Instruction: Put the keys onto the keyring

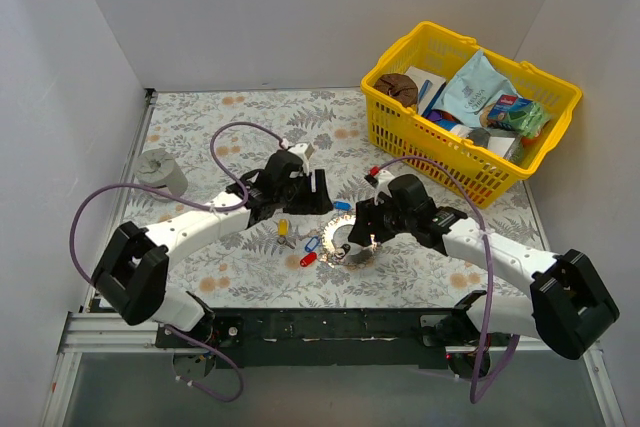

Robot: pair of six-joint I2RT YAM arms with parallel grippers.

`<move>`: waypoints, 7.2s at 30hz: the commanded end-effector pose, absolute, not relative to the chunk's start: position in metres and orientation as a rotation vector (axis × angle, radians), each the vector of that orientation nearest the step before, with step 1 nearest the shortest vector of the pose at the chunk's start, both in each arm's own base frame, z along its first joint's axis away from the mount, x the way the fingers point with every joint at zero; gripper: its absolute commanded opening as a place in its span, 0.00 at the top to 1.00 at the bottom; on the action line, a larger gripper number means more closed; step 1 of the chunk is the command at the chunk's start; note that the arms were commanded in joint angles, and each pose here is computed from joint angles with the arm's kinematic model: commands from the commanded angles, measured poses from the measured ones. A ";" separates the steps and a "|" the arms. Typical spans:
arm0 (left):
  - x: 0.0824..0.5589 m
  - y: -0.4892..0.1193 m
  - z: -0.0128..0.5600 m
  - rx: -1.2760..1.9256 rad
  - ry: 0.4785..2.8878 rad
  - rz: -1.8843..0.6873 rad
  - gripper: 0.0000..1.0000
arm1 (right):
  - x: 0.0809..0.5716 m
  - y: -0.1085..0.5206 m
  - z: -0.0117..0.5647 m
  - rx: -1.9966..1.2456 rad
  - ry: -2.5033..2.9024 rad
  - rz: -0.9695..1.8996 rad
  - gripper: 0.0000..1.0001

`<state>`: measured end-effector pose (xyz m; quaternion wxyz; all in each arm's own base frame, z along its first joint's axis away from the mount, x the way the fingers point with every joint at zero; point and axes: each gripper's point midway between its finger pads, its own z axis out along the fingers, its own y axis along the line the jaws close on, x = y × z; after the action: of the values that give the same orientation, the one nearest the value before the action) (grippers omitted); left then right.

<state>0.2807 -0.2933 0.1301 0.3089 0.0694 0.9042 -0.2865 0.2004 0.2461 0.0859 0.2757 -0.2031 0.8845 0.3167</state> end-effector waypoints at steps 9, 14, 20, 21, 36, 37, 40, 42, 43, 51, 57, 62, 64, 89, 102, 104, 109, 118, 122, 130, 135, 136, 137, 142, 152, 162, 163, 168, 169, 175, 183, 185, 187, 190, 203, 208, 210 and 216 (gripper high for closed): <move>0.222 -0.280 0.098 0.253 2.418 -0.956 0.43 | 0.214 0.277 0.122 -0.628 2.202 0.989 0.32; 0.221 -0.279 0.080 0.255 2.439 -0.949 0.51 | 0.213 0.276 0.125 -0.623 2.193 0.996 0.32; 0.229 -0.279 0.074 0.278 2.421 -0.913 0.54 | 0.212 0.273 0.120 -0.604 2.210 0.980 0.32; 0.229 -0.279 0.071 0.278 2.430 -0.906 0.54 | 0.213 0.272 0.121 -0.599 2.211 0.977 0.32; 0.230 -0.281 0.045 0.305 2.460 -0.885 0.72 | 0.210 0.268 0.118 -0.583 2.224 0.967 0.32; 0.230 -0.281 0.045 0.307 2.457 -0.890 0.74 | 0.210 0.268 0.118 -0.580 2.223 0.966 0.32; 0.228 -0.281 0.038 0.325 2.467 -0.890 0.75 | 0.210 0.267 0.116 -0.576 2.222 0.963 0.32; 0.225 -0.280 0.032 0.331 2.493 -0.884 0.79 | 0.211 0.267 0.117 -0.572 2.225 0.962 0.32; 0.224 -0.281 0.032 0.330 2.495 -0.890 0.80 | 0.210 0.267 0.117 -0.575 2.223 0.965 0.32; 0.215 -0.278 0.029 0.334 2.491 -0.917 0.99 | 0.209 0.269 0.113 -0.576 2.223 0.980 0.31; 0.213 -0.278 0.043 0.373 2.445 -0.938 1.00 | 0.210 0.270 0.114 -0.584 2.214 0.984 0.31; 0.216 -0.282 0.067 0.414 2.365 -0.972 1.00 | 0.211 0.271 0.120 -0.598 2.183 0.991 0.31; 0.217 -0.285 0.080 0.432 2.333 -0.991 1.00 | 0.211 0.273 0.123 -0.608 2.172 0.998 0.31; 0.208 -0.307 0.225 0.726 1.949 -1.166 1.00 | 0.180 0.284 0.228 -0.822 1.638 1.316 0.34; 0.181 -0.313 0.261 0.862 1.825 -1.315 1.00 | 0.166 0.280 0.243 -0.994 1.486 1.450 0.44; 0.177 -0.315 0.265 0.886 1.805 -1.338 1.00 | 0.165 0.280 0.242 -1.015 1.477 1.454 0.45; 0.174 -0.316 0.273 0.898 1.785 -1.359 1.00 | 0.161 0.280 0.249 -1.046 1.441 1.492 0.53; 0.171 -0.318 0.282 0.902 1.749 -1.392 1.00 | 0.154 0.282 0.248 -1.079 1.435 1.548 0.59; 0.171 -0.319 0.282 0.900 1.754 -1.404 1.00 | 0.155 0.282 0.247 -1.064 1.435 1.559 0.64; 0.169 -0.319 0.286 0.911 1.741 -1.416 1.00 | 0.163 0.284 0.241 -1.029 1.464 1.545 0.64; 0.168 -0.316 0.289 0.904 1.729 -1.406 1.00 | 0.169 0.278 0.242 -1.006 1.469 1.522 0.62; 0.168 -0.316 0.289 0.900 1.733 -1.404 1.00 | 0.169 0.277 0.243 -1.008 1.463 1.520 0.61; 0.168 -0.316 0.290 0.900 1.729 -1.402 1.00 | 0.170 0.274 0.244 -1.007 1.460 1.517 0.60; 0.166 -0.316 0.291 0.906 1.718 -1.411 1.00 | 0.165 0.271 0.250 -1.037 1.426 1.521 0.48; 0.162 -0.317 0.301 0.920 1.683 -1.440 1.00 | 0.149 0.270 0.256 -1.095 1.375 1.636 0.48; 0.160 -0.318 0.306 0.924 1.667 -1.469 1.00 | 0.147 0.272 0.259 -1.071 1.356 1.689 0.57; 0.160 -0.319 0.304 0.923 1.670 -1.469 1.00 | 0.147 0.272 0.259 -1.067 1.356 1.694 0.56; 0.160 -0.320 0.302 0.924 1.678 -1.475 1.00 | 0.149 0.275 0.261 -1.050 1.363 1.707 0.62; 0.160 -0.320 0.303 0.925 1.677 -1.477 1.00 | 0.151 0.276 0.261 -1.043 1.365 1.707 0.63; 0.160 -0.320 0.302 0.925 1.679 -1.477 1.00 | 0.152 0.278 0.262 -1.019 1.373 1.730 0.79; 0.159 -0.321 0.298 0.934 1.689 -1.485 1.00 | 0.158 0.281 0.264 -0.998 1.387 1.732 0.94; 0.160 -0.319 0.298 0.925 1.686 -1.475 1.00 | 0.159 0.281 0.262 -0.993 1.408 1.734 0.99; 0.162 -0.318 0.298 0.917 1.686 -1.457 1.00 | 0.161 0.283 0.261 -0.994 1.407 1.721 0.99; 0.165 -0.317 0.299 0.904 1.693 -1.431 0.94 | 0.164 0.282 0.259 -0.985 1.427 1.692 0.99; 0.185 -0.295 0.325 0.707 1.644 -1.288 0.17 | 0.173 0.275 0.263 -1.010 1.447 1.471 0.99; 0.179 -0.301 0.332 0.723 1.602 -1.370 0.26 | 0.175 0.270 0.292 -0.914 1.340 1.419 0.99; 0.174 -0.303 0.338 0.741 1.566 -1.412 0.34 | 0.172 0.268 0.301 -0.868 1.317 1.438 0.99; 0.166 -0.310 0.343 0.812 1.523 -1.488 0.44 | 0.165 0.266 0.317 -0.874 1.260 1.456 0.99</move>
<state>0.1749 -0.3060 0.3283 0.4222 0.2979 0.6409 -0.5677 0.1690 0.2671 0.2871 0.4562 -0.3554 0.5618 0.5916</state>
